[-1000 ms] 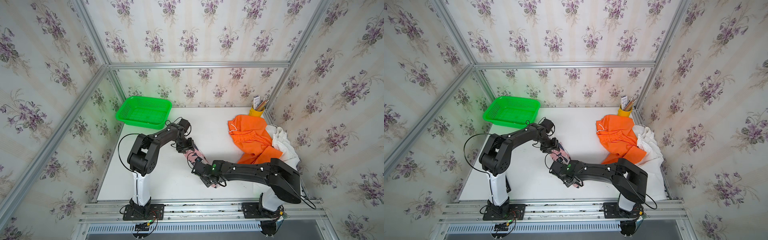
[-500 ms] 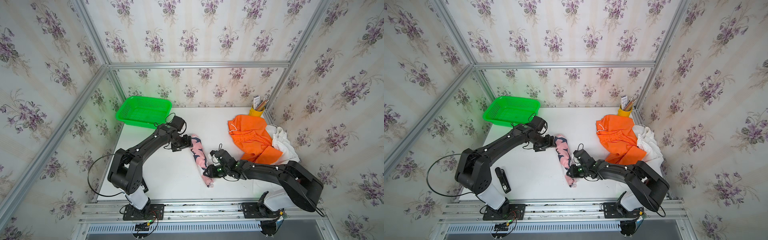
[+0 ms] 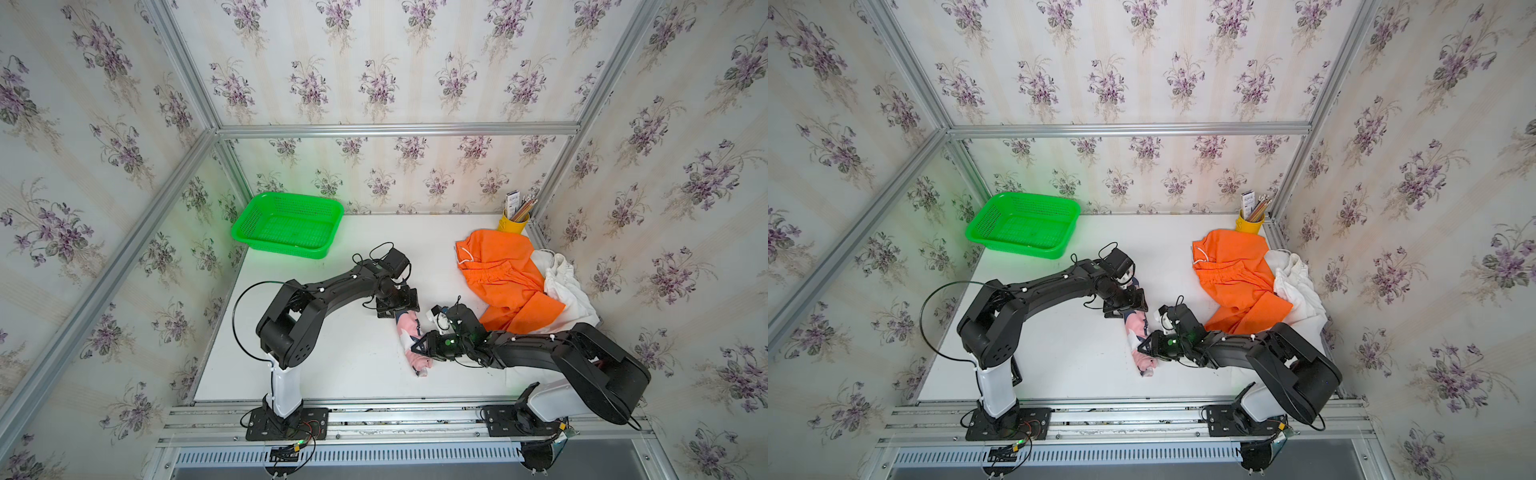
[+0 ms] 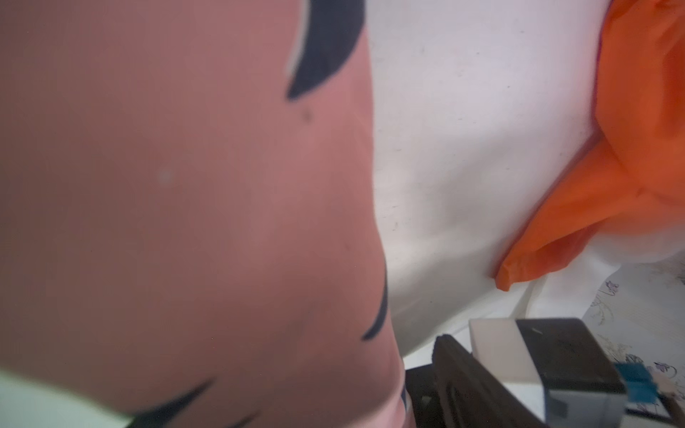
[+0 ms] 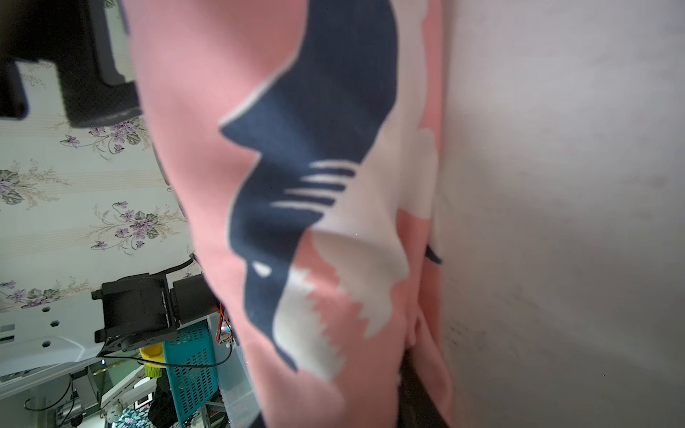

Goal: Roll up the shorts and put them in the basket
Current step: Pick up the shorts from the center of the board, then place the shorts in the bin.

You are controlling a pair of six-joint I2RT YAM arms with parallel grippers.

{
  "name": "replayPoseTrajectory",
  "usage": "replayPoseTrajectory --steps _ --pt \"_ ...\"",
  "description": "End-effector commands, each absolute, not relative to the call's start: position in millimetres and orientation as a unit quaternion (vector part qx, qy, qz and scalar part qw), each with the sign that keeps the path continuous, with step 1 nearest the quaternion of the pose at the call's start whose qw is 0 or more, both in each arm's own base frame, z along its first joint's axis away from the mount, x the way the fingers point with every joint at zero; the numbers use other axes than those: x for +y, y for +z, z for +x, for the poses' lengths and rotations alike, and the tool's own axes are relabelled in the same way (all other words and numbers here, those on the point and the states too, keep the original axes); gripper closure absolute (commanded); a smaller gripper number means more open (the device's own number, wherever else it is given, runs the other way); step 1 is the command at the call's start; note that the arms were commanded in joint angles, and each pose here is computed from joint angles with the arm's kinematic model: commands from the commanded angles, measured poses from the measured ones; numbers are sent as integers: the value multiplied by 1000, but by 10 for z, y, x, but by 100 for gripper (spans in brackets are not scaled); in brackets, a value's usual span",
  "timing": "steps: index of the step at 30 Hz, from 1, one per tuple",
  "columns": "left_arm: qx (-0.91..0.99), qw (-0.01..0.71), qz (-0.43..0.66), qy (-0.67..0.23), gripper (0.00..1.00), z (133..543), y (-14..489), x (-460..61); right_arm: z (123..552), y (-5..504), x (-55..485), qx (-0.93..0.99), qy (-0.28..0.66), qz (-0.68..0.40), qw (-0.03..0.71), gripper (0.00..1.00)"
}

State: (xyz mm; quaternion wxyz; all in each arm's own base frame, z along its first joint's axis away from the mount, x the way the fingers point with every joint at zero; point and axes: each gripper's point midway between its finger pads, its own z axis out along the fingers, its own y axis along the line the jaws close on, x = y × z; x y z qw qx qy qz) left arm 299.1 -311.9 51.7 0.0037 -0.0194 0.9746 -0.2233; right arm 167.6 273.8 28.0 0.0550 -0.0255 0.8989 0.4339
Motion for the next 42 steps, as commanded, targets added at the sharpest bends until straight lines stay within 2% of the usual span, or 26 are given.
replayPoseTrajectory --steps 1,4,7,10,14,17,22,27,31,35,42 --pt "981 0 -25 -193 21 2989 404 -3051 1617 216 2677 906 420 -25 45 67" --pt "984 6 -24 -176 34 3019 355 -2998 1641 237 2658 907 416 -24 55 68" --pt "983 12 -21 -181 54 3040 386 -3024 1663 257 2647 910 408 -28 61 68" --pt "983 25 -16 -180 62 3103 493 -3004 1718 305 2624 916 392 -35 73 63" --pt "979 62 -31 -191 64 3339 813 -2795 1830 518 2564 921 371 -42 113 30" --pt "972 103 -51 -204 64 3651 1190 -2518 1943 765 2531 921 356 -51 151 22" --pt "951 174 -107 -230 64 4313 1851 -1795 2088 1089 2577 913 355 -67 190 21" --pt "910 245 -186 -277 63 4987 2483 -970 2133 1099 2649 914 355 -74 183 21" --pt "869 293 -239 -321 62 5515 2728 -447 2181 1075 2703 915 355 -74 178 21" --pt "818 318 -282 -388 59 6012 2752 -6 2219 1012 2747 920 349 -71 166 21" --pt "770 311 -380 -406 60 6589 2017 725 2248 908 2804 927 338 -75 145 22"
